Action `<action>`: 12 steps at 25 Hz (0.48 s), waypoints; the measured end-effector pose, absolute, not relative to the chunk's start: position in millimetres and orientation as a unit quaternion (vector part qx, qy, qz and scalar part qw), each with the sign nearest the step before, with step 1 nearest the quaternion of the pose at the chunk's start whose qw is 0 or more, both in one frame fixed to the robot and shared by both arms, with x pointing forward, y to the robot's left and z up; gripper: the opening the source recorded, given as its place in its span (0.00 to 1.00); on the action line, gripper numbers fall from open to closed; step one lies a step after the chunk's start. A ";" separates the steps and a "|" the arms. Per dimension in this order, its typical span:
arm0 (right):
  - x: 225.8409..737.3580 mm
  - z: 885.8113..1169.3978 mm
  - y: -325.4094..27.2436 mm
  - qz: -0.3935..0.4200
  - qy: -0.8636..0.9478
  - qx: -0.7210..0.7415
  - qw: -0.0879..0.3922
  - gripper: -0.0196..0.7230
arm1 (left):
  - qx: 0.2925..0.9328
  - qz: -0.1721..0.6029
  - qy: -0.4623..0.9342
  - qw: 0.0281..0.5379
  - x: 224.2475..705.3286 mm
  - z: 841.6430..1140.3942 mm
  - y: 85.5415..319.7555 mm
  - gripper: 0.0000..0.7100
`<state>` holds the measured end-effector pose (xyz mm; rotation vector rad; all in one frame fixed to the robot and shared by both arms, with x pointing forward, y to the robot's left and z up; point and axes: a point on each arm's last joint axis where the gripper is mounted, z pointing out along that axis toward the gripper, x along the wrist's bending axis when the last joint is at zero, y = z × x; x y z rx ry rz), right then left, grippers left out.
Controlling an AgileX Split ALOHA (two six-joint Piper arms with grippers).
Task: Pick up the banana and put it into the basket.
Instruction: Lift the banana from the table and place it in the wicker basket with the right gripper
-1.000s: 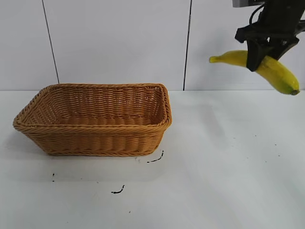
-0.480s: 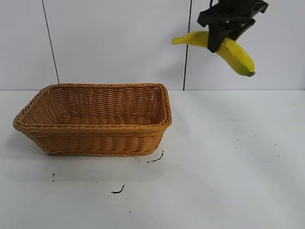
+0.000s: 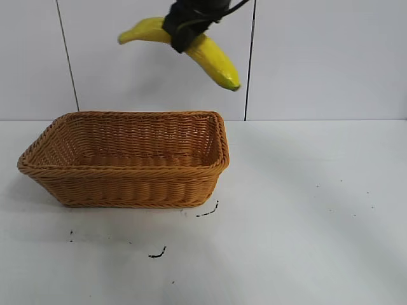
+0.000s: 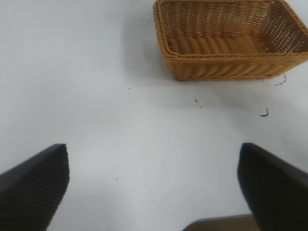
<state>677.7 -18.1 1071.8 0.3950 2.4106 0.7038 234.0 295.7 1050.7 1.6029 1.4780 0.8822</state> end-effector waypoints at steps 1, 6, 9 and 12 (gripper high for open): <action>673.3 1070.9 -6.4 0.272 0.904 0.127 0.303 0.44 | 0.629 0.346 0.580 0.385 234.0 1050.7 295.7 0.97; 666.0 1039.8 27.5 0.265 0.913 0.060 0.304 0.44 | 0.629 0.346 0.580 0.385 234.0 1050.7 295.7 0.97; 672.6 1008.5 32.2 0.244 0.923 0.054 0.291 0.44 | 0.629 0.346 0.580 0.385 234.0 1050.7 295.7 0.97; 679.8 981.8 34.1 0.229 0.928 0.049 0.290 0.44 | 0.629 0.346 0.580 0.385 234.0 1050.7 295.7 0.97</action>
